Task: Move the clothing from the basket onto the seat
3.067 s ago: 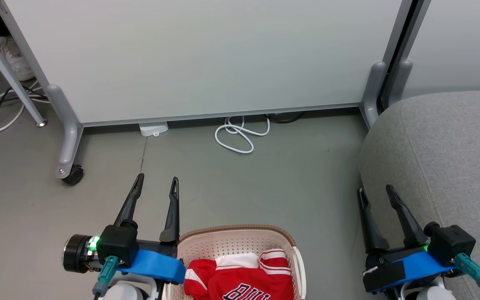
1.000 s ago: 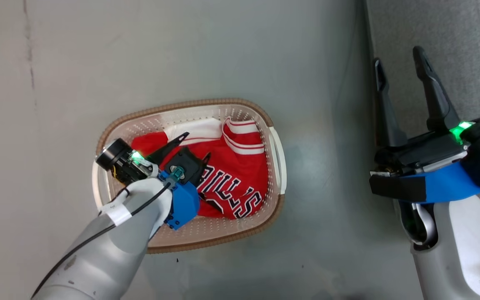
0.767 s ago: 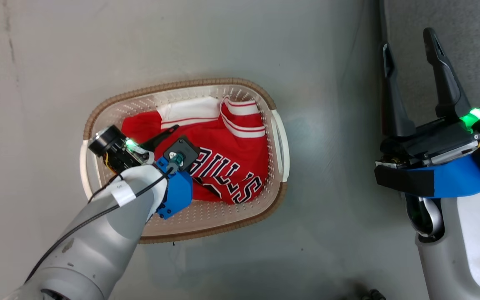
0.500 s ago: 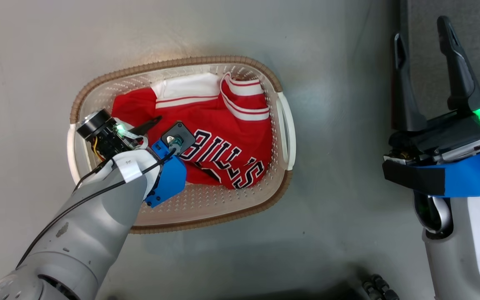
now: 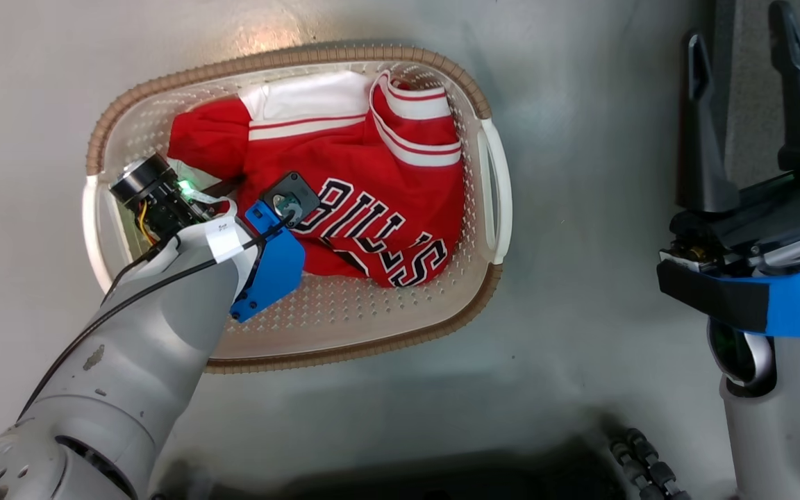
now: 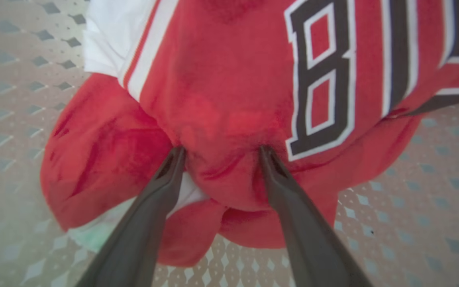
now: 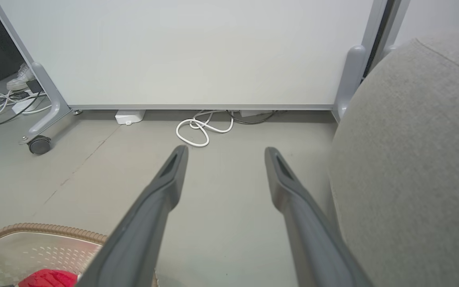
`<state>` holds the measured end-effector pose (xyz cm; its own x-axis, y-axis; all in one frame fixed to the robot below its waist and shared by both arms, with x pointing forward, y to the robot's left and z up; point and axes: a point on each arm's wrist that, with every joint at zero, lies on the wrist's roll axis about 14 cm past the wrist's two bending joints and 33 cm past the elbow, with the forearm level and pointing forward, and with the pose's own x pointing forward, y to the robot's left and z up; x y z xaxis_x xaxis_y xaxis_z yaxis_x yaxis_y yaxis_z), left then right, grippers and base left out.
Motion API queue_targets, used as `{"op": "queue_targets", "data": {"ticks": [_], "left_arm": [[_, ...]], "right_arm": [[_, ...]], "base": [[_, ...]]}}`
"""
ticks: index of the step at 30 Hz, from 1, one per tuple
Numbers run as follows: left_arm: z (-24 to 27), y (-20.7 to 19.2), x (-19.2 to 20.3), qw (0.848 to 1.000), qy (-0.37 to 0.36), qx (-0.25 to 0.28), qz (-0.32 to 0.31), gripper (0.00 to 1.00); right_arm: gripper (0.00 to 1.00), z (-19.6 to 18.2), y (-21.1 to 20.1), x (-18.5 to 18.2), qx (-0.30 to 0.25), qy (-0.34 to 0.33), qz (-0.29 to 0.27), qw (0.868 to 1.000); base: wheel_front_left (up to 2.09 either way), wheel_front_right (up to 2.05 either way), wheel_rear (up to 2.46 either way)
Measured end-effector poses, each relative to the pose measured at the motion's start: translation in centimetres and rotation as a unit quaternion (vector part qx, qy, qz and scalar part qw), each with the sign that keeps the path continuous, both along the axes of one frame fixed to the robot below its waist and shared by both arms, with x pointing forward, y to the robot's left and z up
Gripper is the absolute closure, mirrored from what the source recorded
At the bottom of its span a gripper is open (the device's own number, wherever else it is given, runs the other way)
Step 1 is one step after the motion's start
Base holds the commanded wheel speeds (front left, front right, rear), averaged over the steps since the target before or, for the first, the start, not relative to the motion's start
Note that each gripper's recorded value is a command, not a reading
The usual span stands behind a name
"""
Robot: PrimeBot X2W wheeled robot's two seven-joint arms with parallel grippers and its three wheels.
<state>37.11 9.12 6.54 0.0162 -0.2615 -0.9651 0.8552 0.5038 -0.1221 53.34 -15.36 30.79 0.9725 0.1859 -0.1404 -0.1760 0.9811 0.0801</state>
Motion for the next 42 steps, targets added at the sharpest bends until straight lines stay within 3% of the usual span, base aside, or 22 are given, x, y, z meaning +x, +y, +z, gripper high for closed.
{"op": "queue_targets", "data": {"ticks": [5, 7, 8, 28, 42], "left_arm": [[-0.7, -0.5, -0.6, 1.0, 0.01, -0.006, -0.001, 0.0], [-0.8, -0.7, -0.7, 1.0, 0.009, -0.01, -0.006, 0.73], [-0.8, -0.8, -0.7, 1.0, 0.008, -0.013, -0.005, 1.0], [4.2, -3.2, 2.3, 0.993, -0.05, -0.084, 0.071, 1.0], [11.2, -4.6, 5.2, 0.97, -0.14, -0.16, 0.117, 1.0]], "right_arm": [[0.0, -0.8, 0.0, -0.1, -0.001, 0.005, 0.0, 1.0], [0.0, -0.9, 0.0, -0.1, -0.001, 0.006, 0.0, 1.0], [0.0, -1.0, 0.0, -0.2, 0.0, 0.007, 0.0, 1.0], [0.0, 3.7, 0.7, 0.6, 0.012, -0.036, 0.004, 0.999], [0.0, 9.0, 1.0, -0.2, 0.025, -0.071, 0.001, 0.997]], "base": [[0.0, 0.0, 0.0], [0.0, 0.0, 0.0], [0.0, 0.0, 0.0], [0.0, 0.0, 0.0], [0.0, 0.0, 0.0]]}}
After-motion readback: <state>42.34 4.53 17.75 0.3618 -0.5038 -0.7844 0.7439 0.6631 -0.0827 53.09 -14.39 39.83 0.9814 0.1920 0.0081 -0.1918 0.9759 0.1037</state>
